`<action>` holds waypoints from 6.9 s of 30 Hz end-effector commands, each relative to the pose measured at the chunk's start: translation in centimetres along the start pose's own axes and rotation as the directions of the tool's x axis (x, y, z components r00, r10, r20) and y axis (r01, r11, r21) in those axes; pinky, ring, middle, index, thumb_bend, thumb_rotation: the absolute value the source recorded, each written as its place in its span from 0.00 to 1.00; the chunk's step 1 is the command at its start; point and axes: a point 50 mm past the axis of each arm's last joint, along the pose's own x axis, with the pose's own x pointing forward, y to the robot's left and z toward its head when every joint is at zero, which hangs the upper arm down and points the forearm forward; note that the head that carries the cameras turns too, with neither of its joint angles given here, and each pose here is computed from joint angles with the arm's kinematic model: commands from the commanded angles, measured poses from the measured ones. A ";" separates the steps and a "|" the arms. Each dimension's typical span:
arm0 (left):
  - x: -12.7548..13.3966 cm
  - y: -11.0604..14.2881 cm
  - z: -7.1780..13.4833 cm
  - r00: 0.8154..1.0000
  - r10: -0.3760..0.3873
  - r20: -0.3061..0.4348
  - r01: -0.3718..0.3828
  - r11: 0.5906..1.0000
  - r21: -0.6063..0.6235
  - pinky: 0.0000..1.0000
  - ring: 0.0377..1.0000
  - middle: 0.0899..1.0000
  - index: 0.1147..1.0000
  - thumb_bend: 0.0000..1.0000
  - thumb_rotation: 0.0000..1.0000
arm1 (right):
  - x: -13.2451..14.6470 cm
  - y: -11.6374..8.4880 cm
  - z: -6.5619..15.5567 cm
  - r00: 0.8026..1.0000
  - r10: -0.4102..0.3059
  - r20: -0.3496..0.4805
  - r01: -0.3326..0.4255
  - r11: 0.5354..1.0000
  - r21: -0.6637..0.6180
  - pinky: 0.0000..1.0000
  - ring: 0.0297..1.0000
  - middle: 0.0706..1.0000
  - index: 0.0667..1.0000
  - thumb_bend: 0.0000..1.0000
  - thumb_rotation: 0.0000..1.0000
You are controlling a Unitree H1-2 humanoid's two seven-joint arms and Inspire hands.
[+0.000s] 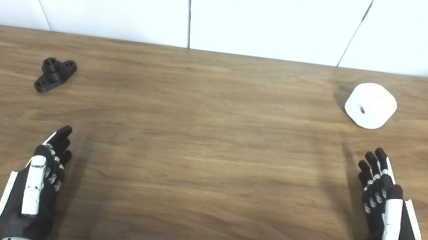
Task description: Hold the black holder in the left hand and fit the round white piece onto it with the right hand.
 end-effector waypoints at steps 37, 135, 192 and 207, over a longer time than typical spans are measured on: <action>-1.3 -3.9 -3.5 1.000 -0.013 0.000 0.013 1.000 -0.003 1.00 1.00 0.94 0.82 0.38 0.78 | -0.3 -3.0 -3.0 0.999 0.023 -0.043 -0.023 1.000 0.003 1.00 1.00 1.00 1.00 0.63 1.00; 21.6 5.2 6.2 0.925 0.357 0.133 -0.236 0.265 0.935 0.96 0.95 0.89 0.73 0.82 0.40 | -1.3 -2.8 -3.6 0.995 0.072 -0.064 -0.074 0.997 -0.022 1.00 1.00 1.00 1.00 0.59 1.00; 25.2 4.8 4.9 0.954 0.295 0.053 -0.134 0.260 0.956 0.96 0.94 0.85 0.58 0.80 0.19 | -1.8 -2.4 -3.0 0.994 0.068 -0.086 -0.070 0.997 -0.015 1.00 1.00 1.00 1.00 0.57 1.00; 25.3 4.6 4.3 0.948 0.297 0.110 -0.194 0.271 0.943 0.95 0.89 0.76 0.42 0.52 0.05 | -1.7 -2.3 -2.9 0.994 0.067 -0.090 -0.069 0.997 -0.019 1.00 1.00 1.00 1.00 0.59 1.00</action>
